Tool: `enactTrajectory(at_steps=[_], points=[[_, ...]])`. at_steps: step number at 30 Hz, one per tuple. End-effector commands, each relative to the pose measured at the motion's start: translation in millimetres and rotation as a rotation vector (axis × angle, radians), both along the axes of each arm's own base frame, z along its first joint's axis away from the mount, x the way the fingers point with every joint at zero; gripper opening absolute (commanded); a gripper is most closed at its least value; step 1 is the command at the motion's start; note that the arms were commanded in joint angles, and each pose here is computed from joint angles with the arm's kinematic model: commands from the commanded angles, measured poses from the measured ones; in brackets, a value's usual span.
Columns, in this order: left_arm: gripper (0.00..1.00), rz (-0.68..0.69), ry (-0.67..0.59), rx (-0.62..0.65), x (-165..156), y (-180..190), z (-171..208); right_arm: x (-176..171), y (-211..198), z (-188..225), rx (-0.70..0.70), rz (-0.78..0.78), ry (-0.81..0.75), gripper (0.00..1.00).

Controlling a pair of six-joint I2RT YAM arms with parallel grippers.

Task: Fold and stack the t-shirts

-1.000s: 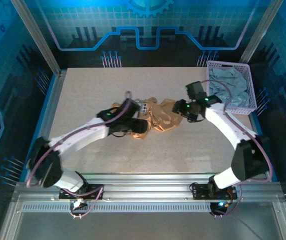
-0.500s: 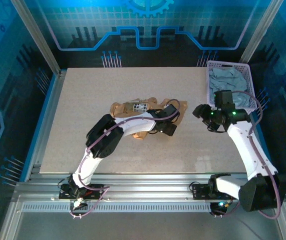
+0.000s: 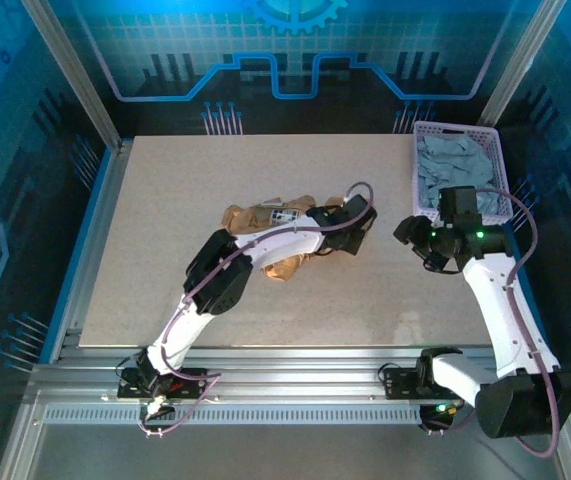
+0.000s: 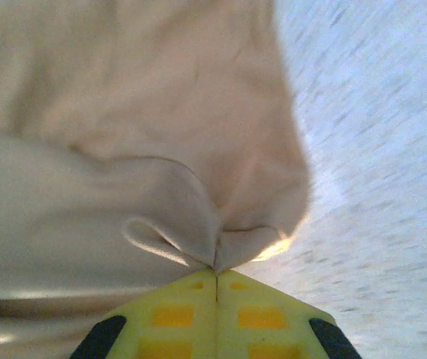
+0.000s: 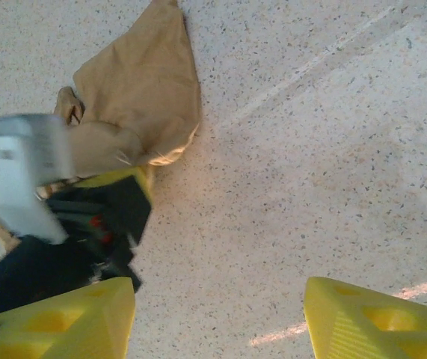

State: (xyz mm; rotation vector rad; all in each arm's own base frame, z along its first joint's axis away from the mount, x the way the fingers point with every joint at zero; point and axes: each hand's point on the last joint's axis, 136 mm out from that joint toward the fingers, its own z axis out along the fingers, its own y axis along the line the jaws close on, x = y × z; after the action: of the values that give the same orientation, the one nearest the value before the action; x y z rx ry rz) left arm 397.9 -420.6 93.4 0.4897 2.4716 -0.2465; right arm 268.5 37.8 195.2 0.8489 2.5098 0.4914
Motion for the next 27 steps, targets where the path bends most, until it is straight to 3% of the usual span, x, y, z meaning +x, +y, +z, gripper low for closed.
enactTrajectory(at_steps=[1,10,13,16,21,23,26,27], points=[[0.00,-0.058,-0.129,-0.281,-6.0,-20.4,150.7,-2.3,-13.0,12.6,-0.043,-0.042,-0.014,0.61],[0.00,-0.191,-0.288,-0.669,-42.8,-13.1,356.5,3.9,-28.1,43.0,-0.114,-0.094,-0.072,0.60],[0.00,-0.129,-0.332,-0.790,-43.4,19.4,409.4,9.1,-28.9,46.4,-0.129,-0.089,-0.090,0.60],[0.00,-0.003,-0.385,-0.856,-34.1,76.4,443.1,15.1,-25.9,49.1,-0.142,-0.065,-0.101,0.60],[0.00,0.295,-0.433,-0.898,-11.3,199.8,443.3,19.8,-11.7,48.9,-0.151,-0.014,-0.100,0.60],[0.00,0.464,-0.452,-0.863,-7.0,255.8,413.0,19.5,-4.7,44.1,-0.157,0.006,-0.091,0.60],[0.00,0.687,-0.369,-0.798,-5.1,320.7,335.0,19.2,7.8,32.5,-0.150,0.042,-0.070,0.60],[0.11,0.748,-0.327,-0.758,-5.7,339.2,299.8,18.7,13.3,27.1,-0.143,0.057,-0.059,0.60]])
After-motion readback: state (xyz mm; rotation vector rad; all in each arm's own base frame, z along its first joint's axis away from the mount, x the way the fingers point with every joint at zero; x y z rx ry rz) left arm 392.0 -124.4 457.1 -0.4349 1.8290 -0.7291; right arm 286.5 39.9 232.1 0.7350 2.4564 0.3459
